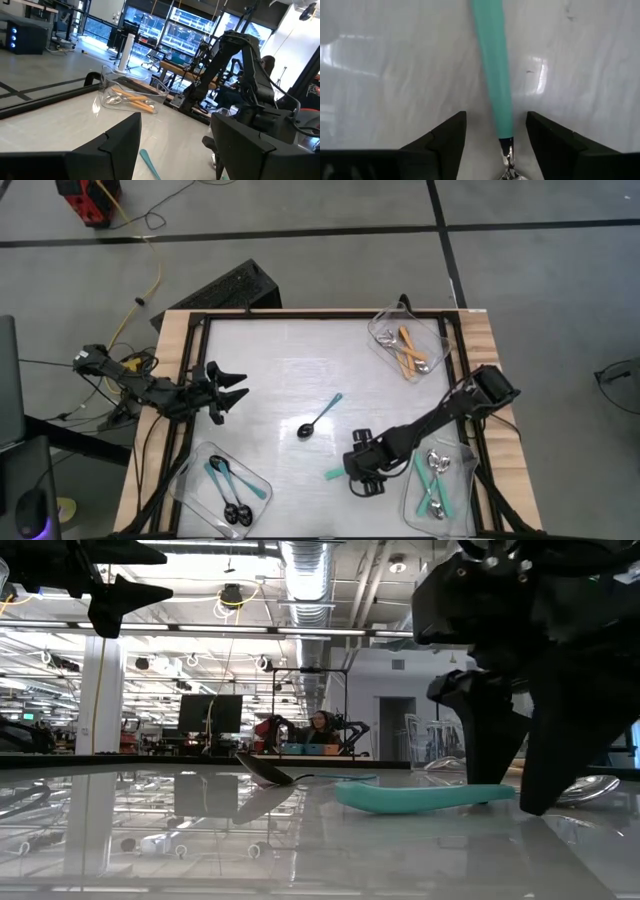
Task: Sort silverware by color (type)
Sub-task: Put the green spoon into the bottom right transparent bin
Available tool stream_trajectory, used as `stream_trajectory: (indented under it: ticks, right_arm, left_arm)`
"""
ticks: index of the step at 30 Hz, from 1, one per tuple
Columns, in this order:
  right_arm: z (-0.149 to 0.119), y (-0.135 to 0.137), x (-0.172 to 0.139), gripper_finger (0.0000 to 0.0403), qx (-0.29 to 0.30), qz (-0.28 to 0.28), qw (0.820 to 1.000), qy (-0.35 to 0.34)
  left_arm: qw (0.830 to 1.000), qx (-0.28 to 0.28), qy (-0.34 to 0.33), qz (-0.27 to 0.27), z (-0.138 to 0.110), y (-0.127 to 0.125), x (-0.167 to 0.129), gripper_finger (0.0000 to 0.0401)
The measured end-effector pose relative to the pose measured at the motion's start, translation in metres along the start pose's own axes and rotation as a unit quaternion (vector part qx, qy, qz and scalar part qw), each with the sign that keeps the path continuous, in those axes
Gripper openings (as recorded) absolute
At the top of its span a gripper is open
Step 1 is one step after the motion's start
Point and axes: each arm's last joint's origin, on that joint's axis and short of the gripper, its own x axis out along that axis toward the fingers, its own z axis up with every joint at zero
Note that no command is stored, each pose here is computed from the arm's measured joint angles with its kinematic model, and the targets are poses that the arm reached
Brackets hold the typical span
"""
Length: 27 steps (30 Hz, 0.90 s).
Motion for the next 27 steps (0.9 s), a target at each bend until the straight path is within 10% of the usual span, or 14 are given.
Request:
stream_trajectory:
  ticks: [14, 27]
  right_arm:
    - [-0.0019, -0.0091, 0.0013, 0.0099, 0.044, -0.012, 0.999, 0.019]
    - [0.0, -0.0087, 0.0003, 0.0066, 0.049, -0.013, 0.999, 0.016]
  left_arm:
    - [1.0, 0.001, 0.0, 0.0, 0.0001, 0.0, 0.0, 0.0226]
    - [1.0, 0.001, 0.0, 0.0, 0.0001, 0.0, 0.0, 0.0226]
